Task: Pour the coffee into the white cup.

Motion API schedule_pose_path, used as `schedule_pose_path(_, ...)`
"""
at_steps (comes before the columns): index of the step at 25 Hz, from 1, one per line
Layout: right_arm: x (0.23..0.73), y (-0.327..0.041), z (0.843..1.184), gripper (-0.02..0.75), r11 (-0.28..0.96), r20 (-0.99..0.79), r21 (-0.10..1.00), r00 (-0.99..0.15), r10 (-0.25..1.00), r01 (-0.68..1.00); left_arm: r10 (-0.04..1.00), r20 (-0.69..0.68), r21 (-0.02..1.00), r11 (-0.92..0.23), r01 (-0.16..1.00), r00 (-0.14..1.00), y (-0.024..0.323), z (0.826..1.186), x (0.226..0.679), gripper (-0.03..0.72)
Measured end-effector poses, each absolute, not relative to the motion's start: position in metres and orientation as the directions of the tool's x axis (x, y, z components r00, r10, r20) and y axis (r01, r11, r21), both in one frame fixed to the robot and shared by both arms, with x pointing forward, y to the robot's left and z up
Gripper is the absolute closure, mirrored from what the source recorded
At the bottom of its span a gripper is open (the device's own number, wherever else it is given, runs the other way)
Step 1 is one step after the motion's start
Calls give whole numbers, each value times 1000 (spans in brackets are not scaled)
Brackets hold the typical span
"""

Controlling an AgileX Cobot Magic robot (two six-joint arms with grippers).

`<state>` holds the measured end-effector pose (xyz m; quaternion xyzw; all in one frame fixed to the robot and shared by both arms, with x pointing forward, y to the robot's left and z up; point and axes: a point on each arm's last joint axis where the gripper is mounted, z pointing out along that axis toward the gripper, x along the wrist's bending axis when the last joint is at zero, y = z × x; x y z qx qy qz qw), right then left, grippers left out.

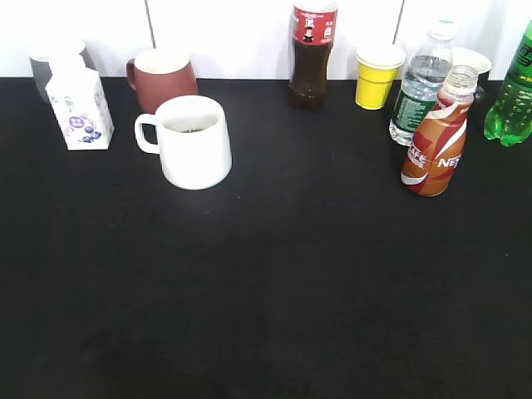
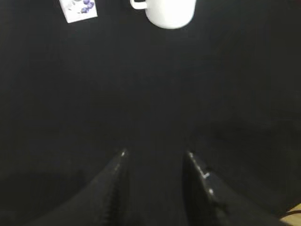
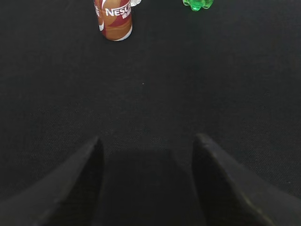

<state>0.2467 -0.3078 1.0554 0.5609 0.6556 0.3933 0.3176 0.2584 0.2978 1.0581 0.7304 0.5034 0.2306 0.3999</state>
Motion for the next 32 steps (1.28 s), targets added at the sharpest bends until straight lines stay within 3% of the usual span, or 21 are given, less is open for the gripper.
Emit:
schedule_pose_path(11,247,-308,1055,281,61,26,872,-170,985,485,894,-64,818,-207,537,443,294,1058,255,430)
schedule_pose_path(13,247,-308,1056,281,54,27,873,-158,987,485,914,-67,817,-179,547,399,295,1058,255,431)
schedule_pose_path(20,233,-310,1056,281,-76,37,906,102,994,416,992,-76,866,15,500,103,302,1059,242,448)
schedule_pose_path(32,233,-310,1056,281,-78,38,907,104,994,414,993,-85,898,110,427,-77,302,1058,230,448)
